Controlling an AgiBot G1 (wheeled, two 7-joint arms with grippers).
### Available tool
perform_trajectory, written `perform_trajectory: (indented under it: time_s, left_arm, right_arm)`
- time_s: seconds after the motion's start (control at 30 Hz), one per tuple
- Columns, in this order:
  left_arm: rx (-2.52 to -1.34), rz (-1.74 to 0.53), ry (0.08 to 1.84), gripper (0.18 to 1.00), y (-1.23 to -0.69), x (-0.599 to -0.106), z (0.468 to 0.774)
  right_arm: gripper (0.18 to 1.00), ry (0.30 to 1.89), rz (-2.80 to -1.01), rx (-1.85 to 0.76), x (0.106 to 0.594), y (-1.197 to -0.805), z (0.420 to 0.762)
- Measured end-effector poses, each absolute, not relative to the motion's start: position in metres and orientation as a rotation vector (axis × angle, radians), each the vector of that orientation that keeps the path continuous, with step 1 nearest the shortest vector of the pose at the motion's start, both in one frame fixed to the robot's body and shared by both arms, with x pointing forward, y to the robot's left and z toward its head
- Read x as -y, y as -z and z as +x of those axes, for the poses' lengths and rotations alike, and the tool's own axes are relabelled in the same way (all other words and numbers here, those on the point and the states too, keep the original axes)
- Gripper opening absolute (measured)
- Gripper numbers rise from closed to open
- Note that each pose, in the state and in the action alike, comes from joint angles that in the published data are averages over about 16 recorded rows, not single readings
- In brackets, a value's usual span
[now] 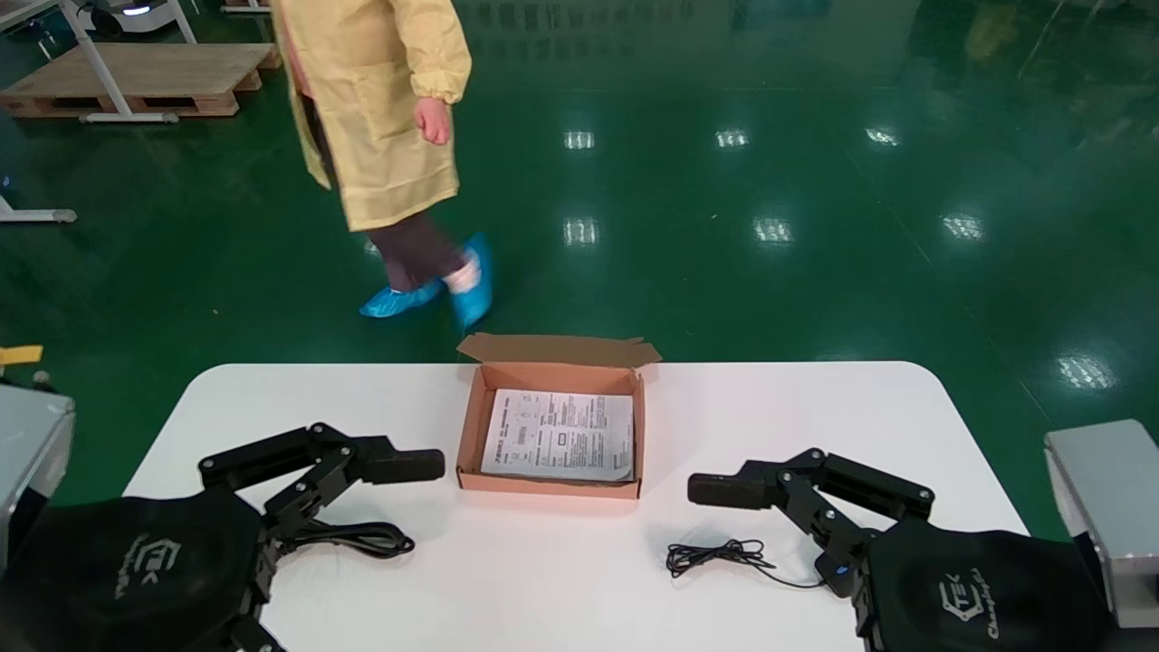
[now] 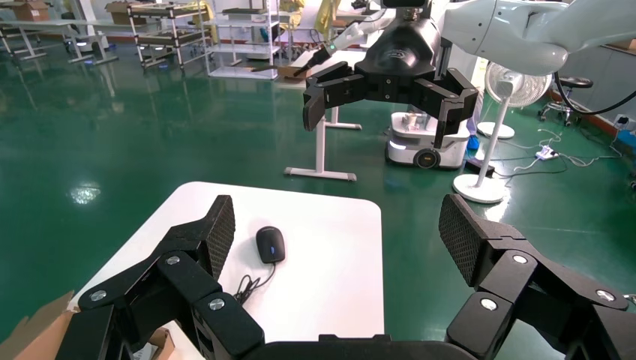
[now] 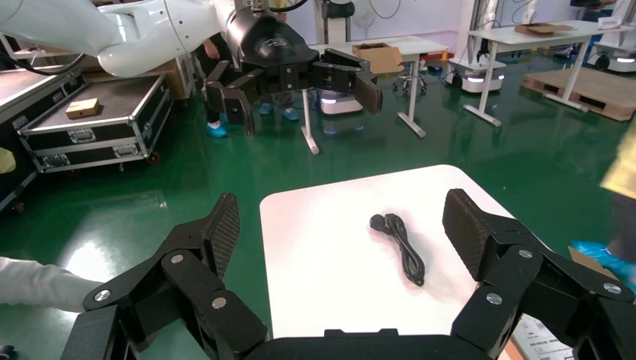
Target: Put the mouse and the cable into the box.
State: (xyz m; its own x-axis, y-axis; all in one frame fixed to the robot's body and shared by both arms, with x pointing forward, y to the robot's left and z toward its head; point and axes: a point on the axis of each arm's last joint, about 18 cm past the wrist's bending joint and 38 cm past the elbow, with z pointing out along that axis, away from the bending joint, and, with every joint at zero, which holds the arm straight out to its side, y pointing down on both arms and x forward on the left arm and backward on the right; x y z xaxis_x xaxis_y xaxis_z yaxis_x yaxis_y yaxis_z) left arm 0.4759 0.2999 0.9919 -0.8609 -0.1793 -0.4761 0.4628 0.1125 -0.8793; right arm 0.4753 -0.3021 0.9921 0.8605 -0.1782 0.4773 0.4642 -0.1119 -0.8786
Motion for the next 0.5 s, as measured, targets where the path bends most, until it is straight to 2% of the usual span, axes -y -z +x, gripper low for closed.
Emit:
perform_trajectory:
  time_s: [0.5]
  left_arm:
    - [-1.931, 0.283, 1.783, 1.001, -0.9914, -0.2998, 0.4755]
  right_arm:
    - [1.001, 0.554, -1.597, 0.230, 0.3018, -0.9918, 0.4760]
